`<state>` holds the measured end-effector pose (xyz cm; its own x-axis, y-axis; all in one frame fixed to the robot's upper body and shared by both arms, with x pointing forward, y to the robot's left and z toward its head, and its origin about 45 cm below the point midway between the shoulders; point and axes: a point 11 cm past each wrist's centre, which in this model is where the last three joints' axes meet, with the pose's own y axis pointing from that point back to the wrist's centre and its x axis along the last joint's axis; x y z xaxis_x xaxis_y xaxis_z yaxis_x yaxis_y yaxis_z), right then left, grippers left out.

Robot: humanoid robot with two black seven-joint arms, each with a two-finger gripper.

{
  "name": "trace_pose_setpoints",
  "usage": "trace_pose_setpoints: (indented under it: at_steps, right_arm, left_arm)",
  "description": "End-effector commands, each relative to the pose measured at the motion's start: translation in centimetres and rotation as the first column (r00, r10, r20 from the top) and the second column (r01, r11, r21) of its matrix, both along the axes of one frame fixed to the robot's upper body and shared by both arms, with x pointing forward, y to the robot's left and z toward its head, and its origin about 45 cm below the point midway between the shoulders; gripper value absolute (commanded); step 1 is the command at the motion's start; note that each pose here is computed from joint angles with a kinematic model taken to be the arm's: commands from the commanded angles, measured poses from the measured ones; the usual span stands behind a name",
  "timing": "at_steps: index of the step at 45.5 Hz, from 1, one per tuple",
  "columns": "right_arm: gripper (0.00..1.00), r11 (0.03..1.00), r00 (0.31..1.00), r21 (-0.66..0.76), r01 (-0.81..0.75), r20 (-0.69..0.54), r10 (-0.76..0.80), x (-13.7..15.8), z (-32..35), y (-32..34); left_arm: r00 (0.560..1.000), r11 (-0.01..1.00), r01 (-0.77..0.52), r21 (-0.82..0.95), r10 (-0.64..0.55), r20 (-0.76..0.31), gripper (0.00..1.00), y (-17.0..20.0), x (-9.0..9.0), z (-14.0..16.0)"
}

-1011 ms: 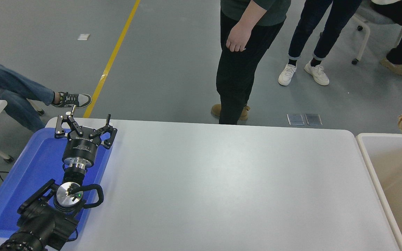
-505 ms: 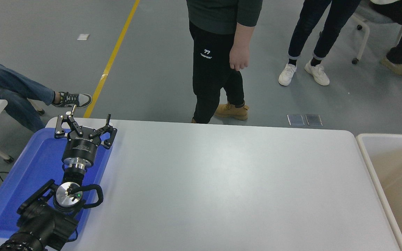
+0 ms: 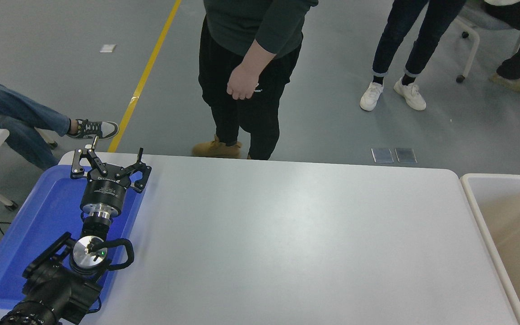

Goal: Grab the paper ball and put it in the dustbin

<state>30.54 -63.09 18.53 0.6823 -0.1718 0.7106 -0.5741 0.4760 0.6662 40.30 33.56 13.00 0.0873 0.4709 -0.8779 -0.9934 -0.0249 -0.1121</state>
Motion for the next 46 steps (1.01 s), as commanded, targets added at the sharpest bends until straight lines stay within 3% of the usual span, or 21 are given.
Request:
trace_pose_setpoints:
  at_steps: [1, 21, 38, 42, 44, 45, 46]
  right_arm:
    - [0.00, 1.000, 0.999, -0.013, 0.008, 0.039, -0.007, -1.2, -3.7, 0.8]
    - [0.00, 0.997, 0.995, 0.028, 0.068, 0.067, -0.070, -3.1, -8.6, 2.5]
    - [0.00, 0.994, 0.989, 0.054, 0.097, 0.110, -0.102, -2.9, -9.8, 3.5]
    - [0.14, 0.994, 0.988, 0.055, 0.098, 0.111, -0.103, -2.9, -9.8, 3.5]
    - [0.43, 0.994, 0.988, 0.055, 0.098, 0.111, -0.103, -2.9, -9.8, 3.5]
    - [0.52, 0.994, 0.988, 0.055, 0.098, 0.112, -0.104, -2.9, -9.8, 3.5]
    - [0.55, 0.993, 0.988, 0.056, 0.099, 0.113, -0.105, -2.9, -9.8, 3.5]
  left_arm:
    - [1.000, 1.000, 0.000, 0.000, 0.000, 0.000, 1.00, 0.0, 0.0, 0.0]
    - [1.000, 1.000, 0.003, 0.001, -0.003, 0.002, 1.00, -0.1, 0.1, 0.1]
    - [1.000, 1.000, 0.002, 0.000, -0.002, 0.002, 1.00, 0.0, 0.1, 0.1]
    - [1.000, 1.000, 0.002, 0.000, -0.002, 0.002, 1.00, 0.0, 0.1, 0.1]
    - [1.000, 1.000, 0.003, 0.001, -0.003, 0.002, 1.00, -0.1, 0.1, 0.1]
    - [1.000, 1.000, 0.003, 0.001, -0.003, 0.002, 1.00, -0.1, 0.1, 0.1]
    - [1.000, 1.000, 0.003, 0.001, -0.003, 0.002, 1.00, -0.1, 0.1, 0.1]
